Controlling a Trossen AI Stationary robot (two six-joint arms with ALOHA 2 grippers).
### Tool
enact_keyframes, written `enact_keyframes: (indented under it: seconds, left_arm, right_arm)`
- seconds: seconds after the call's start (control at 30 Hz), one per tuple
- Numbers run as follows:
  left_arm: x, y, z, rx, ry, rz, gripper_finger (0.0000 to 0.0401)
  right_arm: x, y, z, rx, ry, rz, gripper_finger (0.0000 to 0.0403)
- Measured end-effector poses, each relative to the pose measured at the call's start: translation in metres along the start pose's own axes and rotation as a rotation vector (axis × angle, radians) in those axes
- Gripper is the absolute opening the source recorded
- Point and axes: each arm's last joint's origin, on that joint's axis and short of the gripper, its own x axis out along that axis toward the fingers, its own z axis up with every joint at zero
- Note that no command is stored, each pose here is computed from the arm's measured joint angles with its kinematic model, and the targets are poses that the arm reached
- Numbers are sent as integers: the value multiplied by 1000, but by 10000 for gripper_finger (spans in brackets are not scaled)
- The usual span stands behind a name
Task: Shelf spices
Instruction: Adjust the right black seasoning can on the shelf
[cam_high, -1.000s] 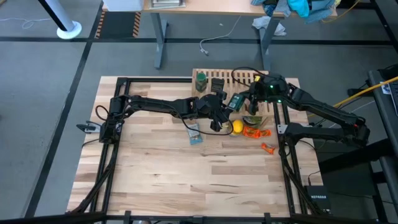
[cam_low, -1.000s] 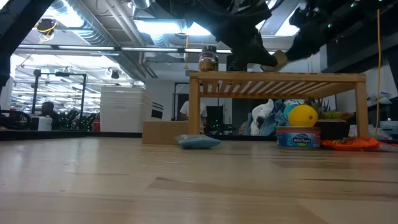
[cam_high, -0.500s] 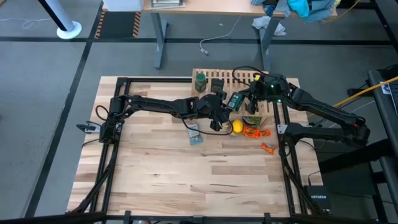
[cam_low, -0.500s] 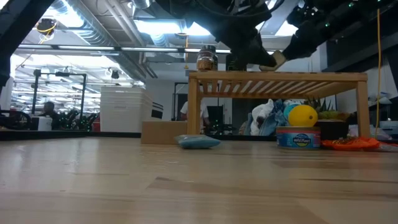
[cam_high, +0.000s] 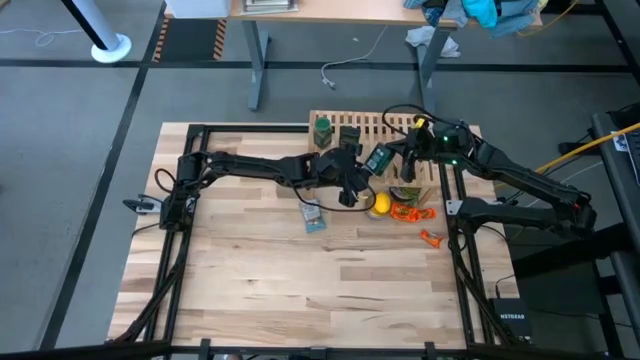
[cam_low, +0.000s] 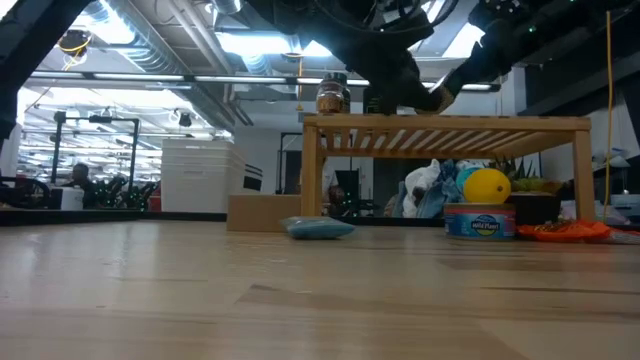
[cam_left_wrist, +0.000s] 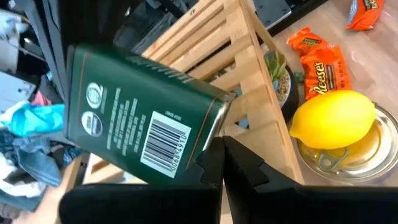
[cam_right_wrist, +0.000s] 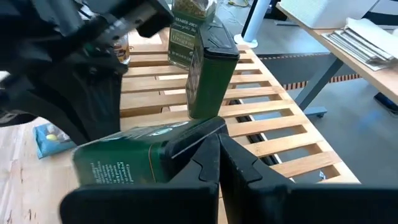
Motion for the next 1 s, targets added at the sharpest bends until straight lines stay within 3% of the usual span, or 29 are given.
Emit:
enact_keyframes:
  seconds: [0.27,0.43,0.57,0.8,1.0]
  left_arm:
    - [3,2,-8,-36,39,-4,0]
    - [4,5,-10,-51,53,17,0]
    - [4,15,-11,-87,39,77,0]
    - [2,16,-5,-100,-28,51,0]
    - [-1,13,4,-60,-38,50,0]
  right_arm:
    - [-1,2,3,-5,-39,60,2]
    - [-2,6,7,-13,-98,197,2]
    - [1,10,-1,7,-58,289,2]
    - [4,5,-3,11,-12,161,2]
    - [3,4,-2,7,-13,132,2]
